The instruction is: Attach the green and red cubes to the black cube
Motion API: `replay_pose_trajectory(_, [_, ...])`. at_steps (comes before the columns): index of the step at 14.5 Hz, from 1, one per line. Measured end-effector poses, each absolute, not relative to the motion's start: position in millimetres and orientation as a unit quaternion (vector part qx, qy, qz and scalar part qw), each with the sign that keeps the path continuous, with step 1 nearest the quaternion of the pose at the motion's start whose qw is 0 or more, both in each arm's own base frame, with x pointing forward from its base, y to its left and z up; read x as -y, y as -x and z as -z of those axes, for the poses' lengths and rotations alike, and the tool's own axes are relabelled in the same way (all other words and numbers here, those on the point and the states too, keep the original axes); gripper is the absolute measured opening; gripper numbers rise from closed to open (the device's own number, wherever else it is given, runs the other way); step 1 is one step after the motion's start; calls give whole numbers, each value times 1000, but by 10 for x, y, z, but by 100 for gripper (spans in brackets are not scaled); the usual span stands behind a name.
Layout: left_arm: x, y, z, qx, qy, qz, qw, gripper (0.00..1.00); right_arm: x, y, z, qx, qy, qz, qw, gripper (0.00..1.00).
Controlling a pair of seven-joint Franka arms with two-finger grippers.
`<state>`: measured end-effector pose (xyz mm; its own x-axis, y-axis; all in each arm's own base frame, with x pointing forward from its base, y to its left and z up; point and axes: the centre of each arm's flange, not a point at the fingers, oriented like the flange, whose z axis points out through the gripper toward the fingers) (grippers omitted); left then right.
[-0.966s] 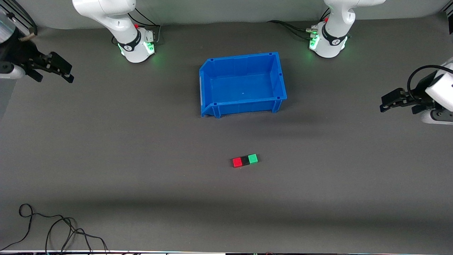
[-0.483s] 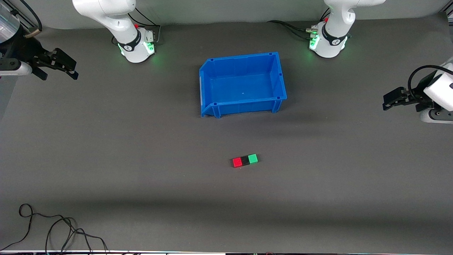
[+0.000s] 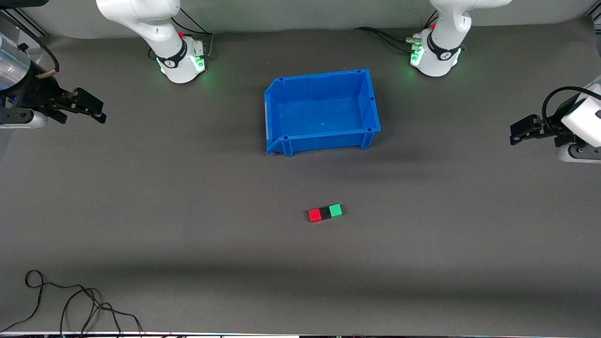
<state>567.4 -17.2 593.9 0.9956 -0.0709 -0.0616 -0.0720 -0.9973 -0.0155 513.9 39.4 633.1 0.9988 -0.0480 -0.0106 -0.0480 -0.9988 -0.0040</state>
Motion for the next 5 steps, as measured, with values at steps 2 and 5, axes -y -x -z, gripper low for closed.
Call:
replay_pose_trajectory(2, [174,-5673,-5939,-36,999,-31,9,100,-378,-5167,-6357,-26,1000,7,3,100])
replay_pose_trajectory(5, [182,-5673,-5937,-37,999,-32,9,100,-369,-5181,-6390,-27,1000,13,4,100])
